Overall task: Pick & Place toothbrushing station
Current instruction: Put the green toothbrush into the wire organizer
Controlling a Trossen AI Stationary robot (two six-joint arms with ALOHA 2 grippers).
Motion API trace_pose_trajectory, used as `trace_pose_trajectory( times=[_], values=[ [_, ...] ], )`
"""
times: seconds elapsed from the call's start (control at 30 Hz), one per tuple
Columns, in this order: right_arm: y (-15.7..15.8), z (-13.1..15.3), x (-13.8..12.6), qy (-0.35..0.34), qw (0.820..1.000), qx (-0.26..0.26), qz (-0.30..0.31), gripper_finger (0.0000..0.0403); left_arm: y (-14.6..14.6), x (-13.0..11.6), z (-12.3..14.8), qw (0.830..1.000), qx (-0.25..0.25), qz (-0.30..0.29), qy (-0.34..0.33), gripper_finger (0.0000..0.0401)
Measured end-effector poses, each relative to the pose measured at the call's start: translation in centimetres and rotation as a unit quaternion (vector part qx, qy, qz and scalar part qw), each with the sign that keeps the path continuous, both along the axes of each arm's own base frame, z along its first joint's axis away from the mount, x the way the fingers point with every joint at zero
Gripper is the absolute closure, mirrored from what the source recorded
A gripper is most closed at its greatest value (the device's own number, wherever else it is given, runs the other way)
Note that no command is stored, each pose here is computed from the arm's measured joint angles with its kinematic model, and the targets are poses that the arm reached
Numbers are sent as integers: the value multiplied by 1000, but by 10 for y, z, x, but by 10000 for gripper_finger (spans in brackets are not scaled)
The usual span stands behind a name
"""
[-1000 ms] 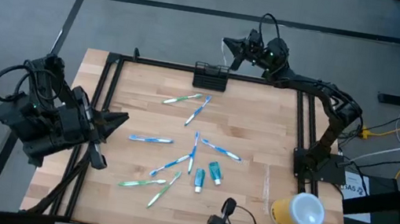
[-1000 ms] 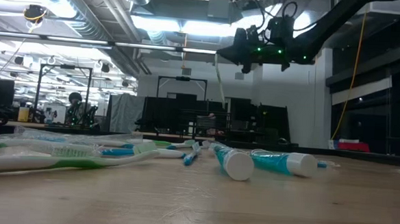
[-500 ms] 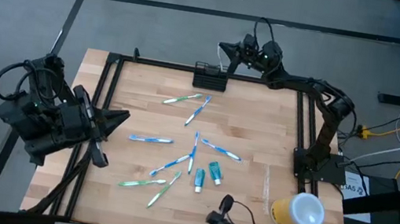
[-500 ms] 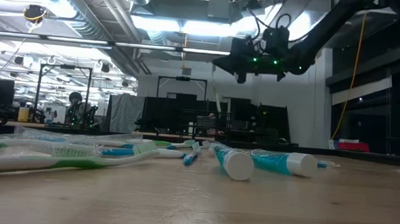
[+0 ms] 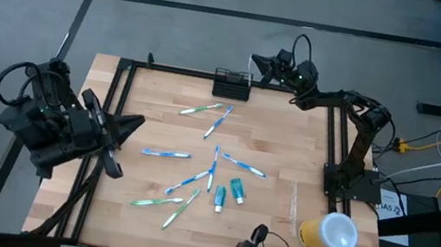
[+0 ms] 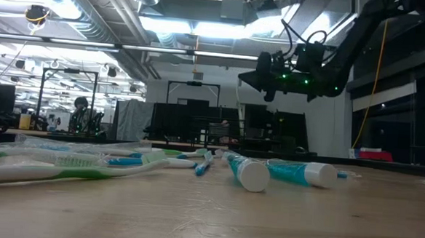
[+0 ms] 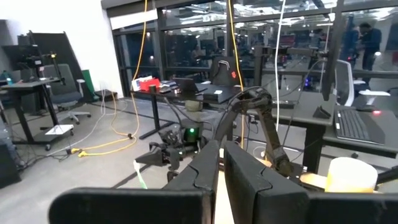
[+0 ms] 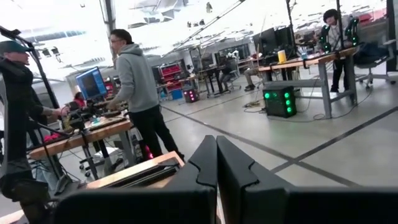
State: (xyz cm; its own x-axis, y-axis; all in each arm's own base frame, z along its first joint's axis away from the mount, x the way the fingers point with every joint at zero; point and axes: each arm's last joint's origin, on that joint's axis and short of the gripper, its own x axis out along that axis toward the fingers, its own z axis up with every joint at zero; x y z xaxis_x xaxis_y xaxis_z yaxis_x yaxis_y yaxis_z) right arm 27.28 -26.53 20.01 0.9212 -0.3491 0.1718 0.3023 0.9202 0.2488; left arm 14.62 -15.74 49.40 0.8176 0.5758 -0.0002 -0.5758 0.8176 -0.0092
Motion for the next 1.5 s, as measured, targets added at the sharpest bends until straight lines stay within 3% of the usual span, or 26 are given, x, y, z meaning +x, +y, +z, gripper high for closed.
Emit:
trace_pose_trajectory(
  times=[1.3, 1.5],
  values=[
    [-7, -35, 3, 5, 1000, 18, 1, 403, 0, 0, 0, 1000, -18, 0, -13, 382],
    [-11, -28, 10, -18, 1000, 7, -9, 403, 0, 0, 0, 1000, -23, 0, -16, 382]
  ],
)
